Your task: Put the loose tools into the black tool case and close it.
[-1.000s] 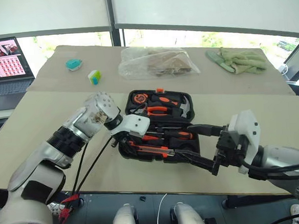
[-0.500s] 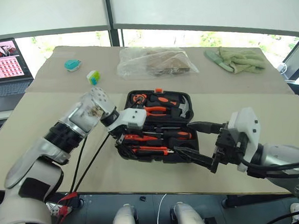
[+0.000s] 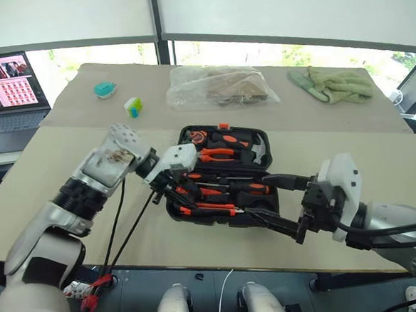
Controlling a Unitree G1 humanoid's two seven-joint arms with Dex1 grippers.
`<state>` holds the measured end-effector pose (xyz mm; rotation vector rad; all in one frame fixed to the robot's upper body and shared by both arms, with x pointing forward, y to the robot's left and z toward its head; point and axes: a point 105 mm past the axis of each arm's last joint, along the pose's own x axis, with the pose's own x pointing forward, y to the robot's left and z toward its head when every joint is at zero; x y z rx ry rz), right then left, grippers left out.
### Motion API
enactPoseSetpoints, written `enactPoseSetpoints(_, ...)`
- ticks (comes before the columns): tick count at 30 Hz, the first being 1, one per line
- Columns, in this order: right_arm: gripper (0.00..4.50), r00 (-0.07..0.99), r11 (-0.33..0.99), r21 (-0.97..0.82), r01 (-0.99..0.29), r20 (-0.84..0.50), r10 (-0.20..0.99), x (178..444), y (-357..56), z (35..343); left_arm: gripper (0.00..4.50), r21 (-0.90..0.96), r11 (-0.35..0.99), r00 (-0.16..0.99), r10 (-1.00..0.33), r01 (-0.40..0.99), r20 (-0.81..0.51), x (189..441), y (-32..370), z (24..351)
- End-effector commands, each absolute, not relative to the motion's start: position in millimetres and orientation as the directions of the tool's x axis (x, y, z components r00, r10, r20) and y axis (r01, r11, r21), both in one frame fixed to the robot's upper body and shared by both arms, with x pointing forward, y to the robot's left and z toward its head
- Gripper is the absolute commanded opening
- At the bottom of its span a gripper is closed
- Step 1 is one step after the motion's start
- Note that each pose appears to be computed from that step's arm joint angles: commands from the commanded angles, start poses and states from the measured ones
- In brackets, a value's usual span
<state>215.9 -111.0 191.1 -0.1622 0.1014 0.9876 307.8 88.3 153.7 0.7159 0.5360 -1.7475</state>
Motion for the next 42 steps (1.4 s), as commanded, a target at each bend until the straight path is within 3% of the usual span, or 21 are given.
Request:
enactPoseSetpoints(1,4.50,0.553,0.538,-0.132,-0.833,-0.141,0.821,214,-113,196,0.21,0.085,-0.315,-0.157,-0.668,0.945,-0.727,311,86,154)
enactPoseSetpoints(2,4.50,0.553,0.537,-0.133,-0.833,-0.145,0.821,213,-113,195,0.06,0.092,-0.325,-0.156,-0.661,0.941,-0.734,310,86,153)
enactPoseSetpoints(23,4.50,0.572,0.559,-0.122,-0.820,-0.146,0.807,217,-117,192,0.06,0.113,-0.394,-0.125,-0.530,0.912,-0.839,310,97,100)
enactPoseSetpoints(30,4.50,0.607,0.589,-0.146,-0.795,-0.192,0.771,214,-129,185,0.06,0.190,-0.285,-0.082,-0.726,0.940,-0.683,322,79,143)
enactPoseSetpoints(35,4.50,0.751,0.745,-0.133,-0.653,-0.236,0.616,208,-180,172,0.06,0.205,-0.140,-0.032,-0.890,0.969,-0.454,326,80,190)
enactPoseSetpoints(38,4.50,0.844,0.861,-0.105,-0.498,-0.286,0.453,189,-238,165,0.71,0.089,-0.187,-0.142,-0.919,0.978,-0.367,303,95,210)
enactPoseSetpoints(42,4.50,0.895,0.934,-0.105,-0.342,-0.340,0.290,155,-294,166,2.09,0.130,-0.111,-0.067,-0.952,0.985,-0.299,307,97,221)
